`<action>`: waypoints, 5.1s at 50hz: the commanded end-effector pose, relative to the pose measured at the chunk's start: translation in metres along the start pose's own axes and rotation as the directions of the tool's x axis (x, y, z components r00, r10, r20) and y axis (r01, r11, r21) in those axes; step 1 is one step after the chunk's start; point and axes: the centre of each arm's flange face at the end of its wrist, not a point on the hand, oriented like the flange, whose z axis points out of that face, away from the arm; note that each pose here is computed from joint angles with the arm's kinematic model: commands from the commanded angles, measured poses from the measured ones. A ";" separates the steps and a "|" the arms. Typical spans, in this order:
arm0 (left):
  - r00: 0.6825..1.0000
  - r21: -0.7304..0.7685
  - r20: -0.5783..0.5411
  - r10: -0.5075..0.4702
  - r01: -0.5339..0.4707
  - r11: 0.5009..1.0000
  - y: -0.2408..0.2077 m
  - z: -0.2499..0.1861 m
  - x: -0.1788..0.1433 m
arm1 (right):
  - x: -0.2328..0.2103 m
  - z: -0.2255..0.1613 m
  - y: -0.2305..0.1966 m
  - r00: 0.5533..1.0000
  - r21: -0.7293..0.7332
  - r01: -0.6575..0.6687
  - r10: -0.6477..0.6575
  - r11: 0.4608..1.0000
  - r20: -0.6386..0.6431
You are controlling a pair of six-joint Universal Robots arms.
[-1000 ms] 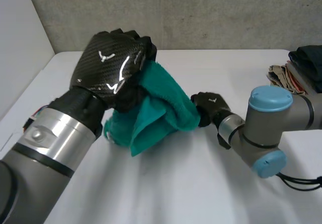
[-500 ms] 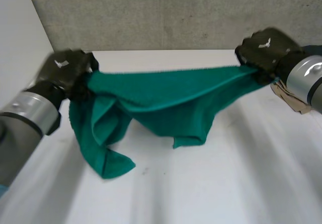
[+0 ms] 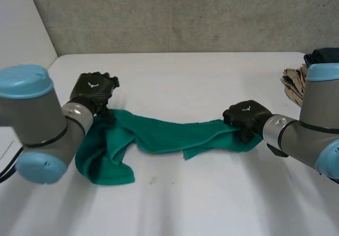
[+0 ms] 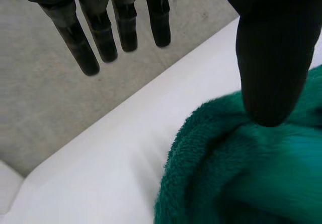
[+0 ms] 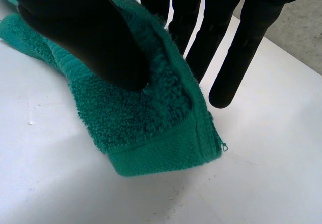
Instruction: Fold the laundry.
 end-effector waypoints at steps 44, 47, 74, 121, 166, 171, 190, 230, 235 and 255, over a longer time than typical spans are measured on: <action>0.945 0.127 0.120 -0.305 0.290 0.948 -0.027 -0.046 -0.031 | 0.050 -0.041 -0.050 0.976 0.136 0.121 -0.092 0.983 -0.198; 0.958 0.181 0.119 -0.260 0.236 0.955 -0.052 -0.062 -0.046 | 0.062 -0.069 -0.077 0.953 0.170 0.191 -0.142 0.967 -0.266; 0.983 -0.016 0.087 0.163 -0.162 0.987 -0.036 0.005 -0.079 | 0.120 -0.070 -0.110 0.931 0.028 0.226 -0.207 0.974 -0.301; 0.986 0.037 -0.008 0.168 -0.167 0.985 0.082 0.026 -0.035 | 0.062 0.029 0.026 0.973 0.017 0.069 -0.063 0.997 -0.221; 0.996 -0.140 0.087 0.036 -0.023 0.990 0.119 0.049 -0.068 | 0.088 0.015 0.026 0.970 0.044 0.036 -0.024 0.998 -0.242; 0.997 -0.146 0.058 -0.040 0.048 0.988 0.118 0.057 -0.067 | 0.090 0.014 0.027 0.969 0.039 0.036 -0.025 0.999 -0.247; 0.982 0.005 0.189 0.019 -0.020 1.000 -0.007 -0.041 -0.096 | 0.082 -0.069 -0.037 0.947 -0.070 0.216 -0.226 0.974 -0.227; 0.846 0.675 0.534 0.003 -0.428 0.601 -0.159 0.068 -0.139 | 0.162 -0.022 -0.202 0.728 0.595 0.463 0.102 0.657 -0.678; 0.860 0.618 0.510 -0.021 -0.349 0.705 -0.139 0.079 -0.145 | 0.159 -0.020 -0.202 0.737 0.629 0.460 0.125 0.626 -0.664; 0.990 0.157 0.093 0.102 -0.116 0.981 0.053 0.068 -0.050 | 0.105 0.074 -0.036 0.926 0.128 0.126 -0.071 0.984 -0.372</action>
